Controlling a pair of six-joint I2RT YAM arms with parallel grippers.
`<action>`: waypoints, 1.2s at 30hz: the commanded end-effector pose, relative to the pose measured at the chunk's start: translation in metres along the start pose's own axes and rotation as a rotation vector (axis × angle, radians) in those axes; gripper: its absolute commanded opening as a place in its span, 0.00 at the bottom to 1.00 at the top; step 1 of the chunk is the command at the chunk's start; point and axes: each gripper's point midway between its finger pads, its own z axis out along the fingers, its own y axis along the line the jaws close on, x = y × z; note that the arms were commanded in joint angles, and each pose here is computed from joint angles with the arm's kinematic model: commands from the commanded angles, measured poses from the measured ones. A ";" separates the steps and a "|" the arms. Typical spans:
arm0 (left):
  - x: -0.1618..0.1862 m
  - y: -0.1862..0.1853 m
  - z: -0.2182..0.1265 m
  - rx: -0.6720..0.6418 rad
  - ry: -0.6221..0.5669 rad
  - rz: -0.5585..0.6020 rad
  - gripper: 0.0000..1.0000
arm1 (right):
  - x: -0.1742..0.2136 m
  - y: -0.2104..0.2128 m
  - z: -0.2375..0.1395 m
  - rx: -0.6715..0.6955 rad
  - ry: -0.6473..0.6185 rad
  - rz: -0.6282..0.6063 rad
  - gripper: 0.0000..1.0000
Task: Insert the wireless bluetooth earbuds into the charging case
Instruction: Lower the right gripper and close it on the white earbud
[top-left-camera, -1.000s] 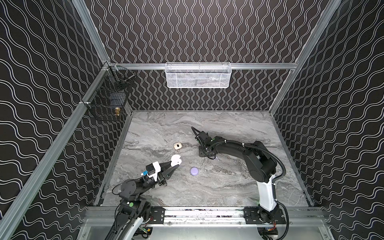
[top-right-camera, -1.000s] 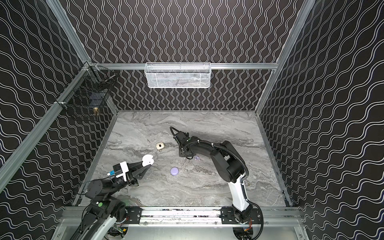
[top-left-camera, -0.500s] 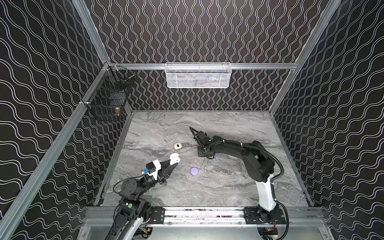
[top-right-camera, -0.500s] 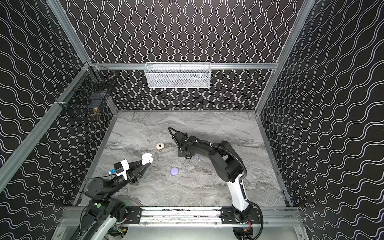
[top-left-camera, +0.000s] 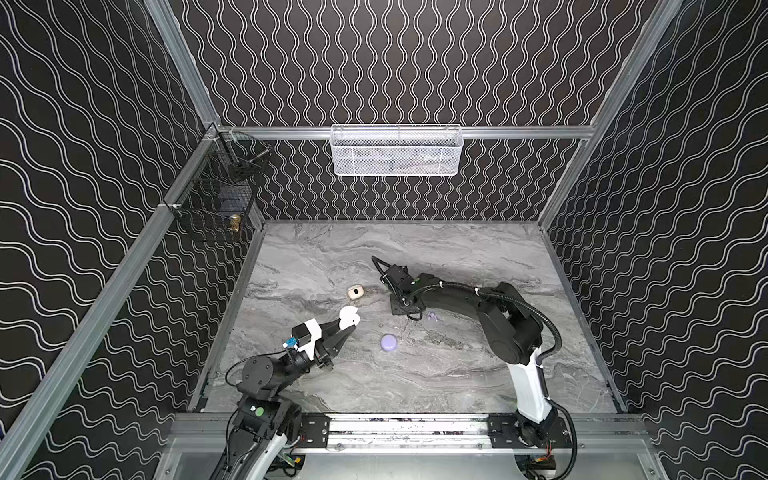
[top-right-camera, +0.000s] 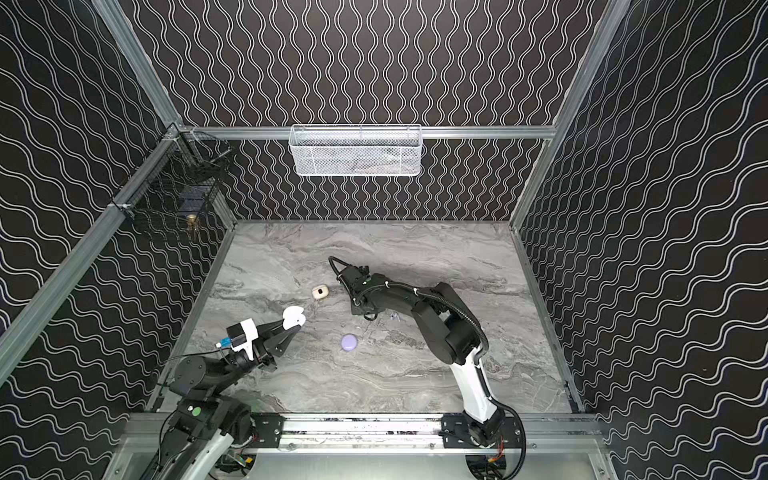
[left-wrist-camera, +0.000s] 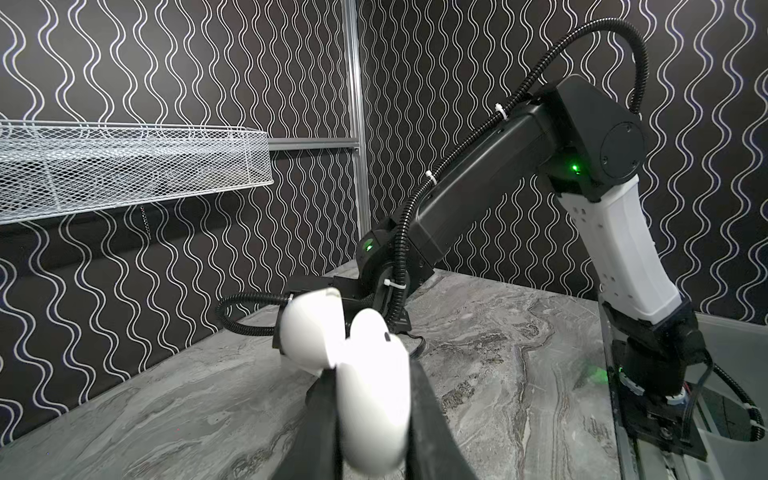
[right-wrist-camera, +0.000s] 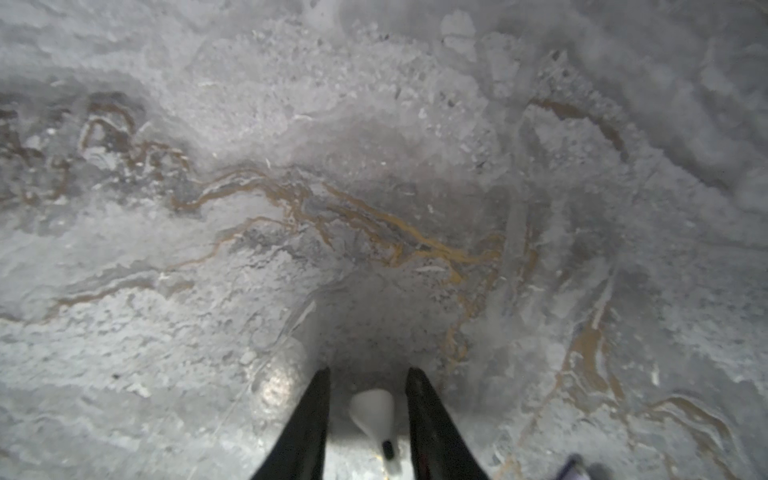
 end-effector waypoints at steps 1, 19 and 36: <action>-0.009 -0.001 0.000 0.003 -0.022 0.021 0.00 | 0.025 -0.010 -0.001 0.027 0.083 -0.028 0.36; -0.012 -0.001 0.001 0.009 -0.026 0.019 0.00 | 0.028 -0.013 0.006 0.013 0.083 -0.022 0.25; -0.010 -0.002 0.001 0.016 -0.024 0.012 0.00 | 0.026 -0.017 0.006 -0.003 0.068 -0.003 0.18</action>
